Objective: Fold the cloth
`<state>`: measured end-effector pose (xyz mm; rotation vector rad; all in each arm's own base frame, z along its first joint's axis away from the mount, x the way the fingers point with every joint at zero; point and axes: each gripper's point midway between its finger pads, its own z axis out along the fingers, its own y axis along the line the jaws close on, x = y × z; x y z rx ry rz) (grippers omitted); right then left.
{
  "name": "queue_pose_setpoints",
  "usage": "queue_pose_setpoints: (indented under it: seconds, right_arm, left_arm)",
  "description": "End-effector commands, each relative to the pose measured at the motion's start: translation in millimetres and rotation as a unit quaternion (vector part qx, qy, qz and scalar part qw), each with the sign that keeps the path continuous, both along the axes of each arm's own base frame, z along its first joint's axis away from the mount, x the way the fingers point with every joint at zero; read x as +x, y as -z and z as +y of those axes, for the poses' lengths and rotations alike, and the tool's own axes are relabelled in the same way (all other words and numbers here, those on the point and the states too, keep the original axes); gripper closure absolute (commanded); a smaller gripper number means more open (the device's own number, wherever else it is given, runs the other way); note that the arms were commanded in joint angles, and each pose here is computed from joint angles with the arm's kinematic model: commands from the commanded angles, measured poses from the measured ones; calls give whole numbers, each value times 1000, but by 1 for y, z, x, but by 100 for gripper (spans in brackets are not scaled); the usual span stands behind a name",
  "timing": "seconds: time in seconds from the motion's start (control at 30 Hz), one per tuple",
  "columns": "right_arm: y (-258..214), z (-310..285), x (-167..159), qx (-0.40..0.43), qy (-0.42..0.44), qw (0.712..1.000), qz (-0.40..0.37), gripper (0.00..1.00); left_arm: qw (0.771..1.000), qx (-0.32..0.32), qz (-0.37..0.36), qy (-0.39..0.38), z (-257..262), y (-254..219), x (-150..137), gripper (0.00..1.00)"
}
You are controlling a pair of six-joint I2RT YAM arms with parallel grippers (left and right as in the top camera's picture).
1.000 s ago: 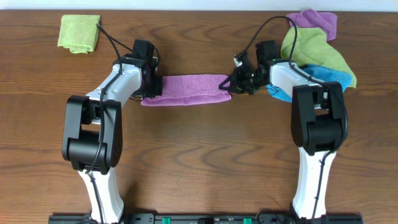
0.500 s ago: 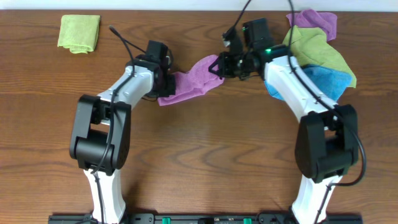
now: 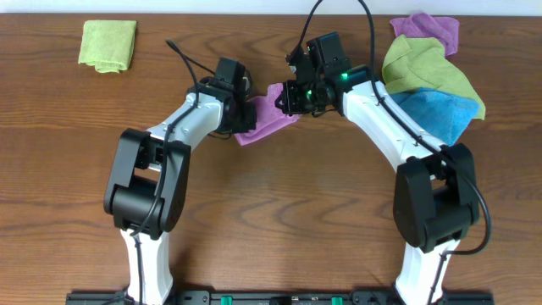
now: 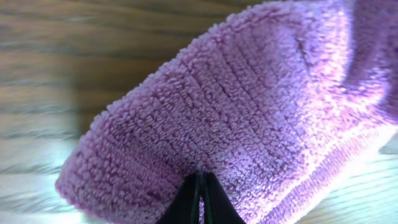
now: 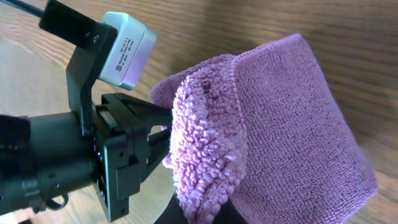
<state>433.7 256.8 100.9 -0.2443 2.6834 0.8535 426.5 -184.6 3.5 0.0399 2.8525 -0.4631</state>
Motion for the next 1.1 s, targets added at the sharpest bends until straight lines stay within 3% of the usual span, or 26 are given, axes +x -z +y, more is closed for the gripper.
queue_pose_setpoints:
  seconds: [0.0, 0.27, 0.5, 0.67, 0.87, 1.07]
  right_arm:
    - [5, -2, -1, -20, 6, 1000, 0, 99]
    - [8, -6, -3, -31, 3, 999, 1, 98]
    - [9, -11, 3, -50, 9, 999, -15, 98]
    - [16, -14, 10, -118, -7, 991, -65, 99]
    - [19, -10, 17, -191, -16, 974, -123, 99]
    - [25, -2, 16, -255, -46, 952, -164, 99]
  left_arm:
    - [999, -28, 17, 5, -15, 10, -6, 94]
    - [999, -50, -2, 1, -16, -13, 8, 94]
    - [996, -59, -70, -12, 11, -109, 20, 94]
    - [991, -61, -113, -25, 42, -190, -12, 94]
    - [987, -4, -154, -53, 92, -249, -60, 94]
    - [976, 3, -196, -90, 131, -298, -112, 94]
